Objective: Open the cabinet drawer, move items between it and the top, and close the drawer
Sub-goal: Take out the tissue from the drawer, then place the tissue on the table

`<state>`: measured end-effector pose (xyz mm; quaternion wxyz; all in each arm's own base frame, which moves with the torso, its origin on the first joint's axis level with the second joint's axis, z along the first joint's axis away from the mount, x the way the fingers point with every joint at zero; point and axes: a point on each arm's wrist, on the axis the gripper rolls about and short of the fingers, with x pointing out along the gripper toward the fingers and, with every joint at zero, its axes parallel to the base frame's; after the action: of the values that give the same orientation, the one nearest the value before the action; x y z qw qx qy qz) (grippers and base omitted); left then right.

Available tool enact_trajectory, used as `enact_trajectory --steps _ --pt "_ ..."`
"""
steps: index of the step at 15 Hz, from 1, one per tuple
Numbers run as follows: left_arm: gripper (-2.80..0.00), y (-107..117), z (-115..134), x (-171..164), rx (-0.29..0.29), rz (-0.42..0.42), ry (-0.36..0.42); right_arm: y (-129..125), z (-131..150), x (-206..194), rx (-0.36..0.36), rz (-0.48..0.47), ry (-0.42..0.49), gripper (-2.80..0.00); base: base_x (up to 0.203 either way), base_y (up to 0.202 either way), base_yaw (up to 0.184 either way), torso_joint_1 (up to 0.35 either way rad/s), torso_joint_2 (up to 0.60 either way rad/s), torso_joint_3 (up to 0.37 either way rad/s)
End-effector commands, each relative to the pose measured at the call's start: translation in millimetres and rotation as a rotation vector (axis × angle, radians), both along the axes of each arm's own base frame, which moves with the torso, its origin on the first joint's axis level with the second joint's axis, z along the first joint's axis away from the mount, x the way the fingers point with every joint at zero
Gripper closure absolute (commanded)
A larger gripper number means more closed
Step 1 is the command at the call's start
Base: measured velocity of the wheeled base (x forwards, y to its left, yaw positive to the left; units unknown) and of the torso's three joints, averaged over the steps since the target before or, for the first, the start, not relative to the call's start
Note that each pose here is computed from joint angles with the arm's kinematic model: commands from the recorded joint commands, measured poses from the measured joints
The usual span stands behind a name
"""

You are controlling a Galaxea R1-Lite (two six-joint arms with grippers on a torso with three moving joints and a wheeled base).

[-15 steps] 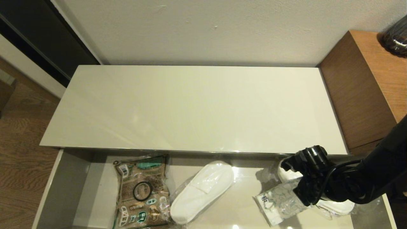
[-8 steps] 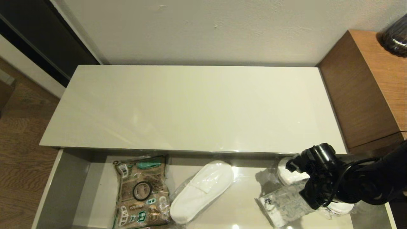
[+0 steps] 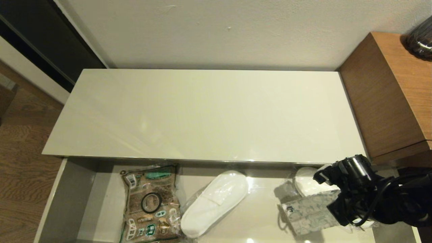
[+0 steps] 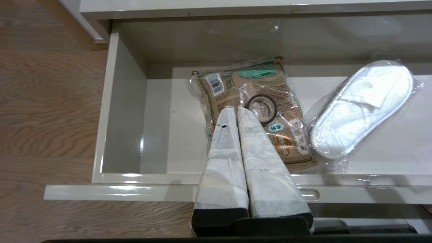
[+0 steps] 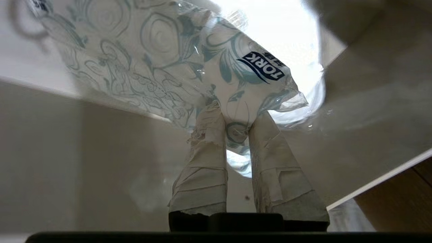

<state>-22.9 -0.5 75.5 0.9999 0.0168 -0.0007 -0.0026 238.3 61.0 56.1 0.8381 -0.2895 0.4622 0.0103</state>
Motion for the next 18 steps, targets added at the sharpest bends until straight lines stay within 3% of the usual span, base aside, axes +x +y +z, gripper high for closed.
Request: enact_trajectory --steps 1,5,8,18 --pt "0.0 0.0 0.3 0.0 0.0 0.001 0.0 -2.8 8.2 -8.9 0.0 0.001 -0.016 0.0 0.0 0.0 0.0 0.0 0.0 0.0" --pt "0.0 0.0 0.0 0.1 0.0 0.001 0.001 -3.1 32.0 -9.9 0.006 0.0 -0.043 0.0 0.0 0.0 0.0 0.0 0.0 0.0" --pt "0.0 0.0 0.0 0.1 0.0 0.001 0.001 -2.8 72.8 -8.7 0.021 -0.007 -0.075 0.0 0.0 0.0 0.0 0.0 0.0 0.0" --pt "0.0 0.0 0.0 0.1 0.0 0.001 0.001 -17.5 152.7 -59.0 0.026 -0.026 -0.127 0.0 0.0 0.0 0.0 0.0 0.0 0.0"
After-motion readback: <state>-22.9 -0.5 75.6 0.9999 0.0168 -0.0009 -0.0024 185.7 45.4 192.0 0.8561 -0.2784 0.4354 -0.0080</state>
